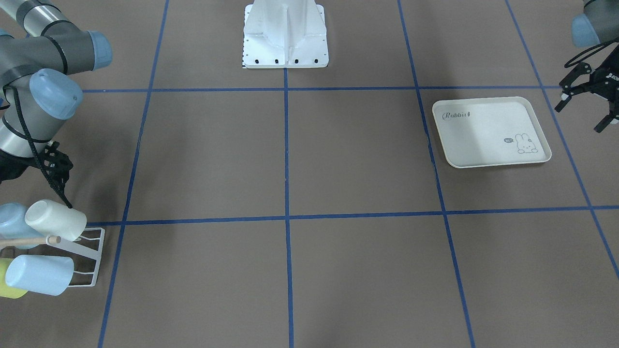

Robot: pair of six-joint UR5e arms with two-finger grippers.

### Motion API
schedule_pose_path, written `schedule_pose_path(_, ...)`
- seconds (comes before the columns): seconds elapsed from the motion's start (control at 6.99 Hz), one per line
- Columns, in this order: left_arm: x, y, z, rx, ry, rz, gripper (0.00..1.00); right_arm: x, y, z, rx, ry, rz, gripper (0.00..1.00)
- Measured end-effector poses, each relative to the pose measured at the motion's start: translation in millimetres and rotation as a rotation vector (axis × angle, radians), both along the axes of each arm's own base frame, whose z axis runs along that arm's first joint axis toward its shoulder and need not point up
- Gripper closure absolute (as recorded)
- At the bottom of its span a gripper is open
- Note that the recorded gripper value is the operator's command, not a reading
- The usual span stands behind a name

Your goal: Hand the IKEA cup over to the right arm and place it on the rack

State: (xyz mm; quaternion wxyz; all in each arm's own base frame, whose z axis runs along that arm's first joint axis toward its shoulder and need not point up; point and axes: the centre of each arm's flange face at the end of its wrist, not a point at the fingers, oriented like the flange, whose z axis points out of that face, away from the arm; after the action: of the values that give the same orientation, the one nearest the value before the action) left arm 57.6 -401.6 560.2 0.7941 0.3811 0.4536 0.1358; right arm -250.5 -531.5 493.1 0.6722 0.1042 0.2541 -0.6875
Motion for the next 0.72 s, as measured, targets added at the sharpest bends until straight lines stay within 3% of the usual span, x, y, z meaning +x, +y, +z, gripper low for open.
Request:
schedule_pose_path(0.43,0,0,0,0.0,0.0,0.0,0.0,-1,-2,-9,0.007,-0.005,-0.016,0.02)
schedule_pose_path(0.72,0,0,0,-0.001,0.0,0.001,0.0,16,-9,-36,0.003,-0.089,-0.005,0.01)
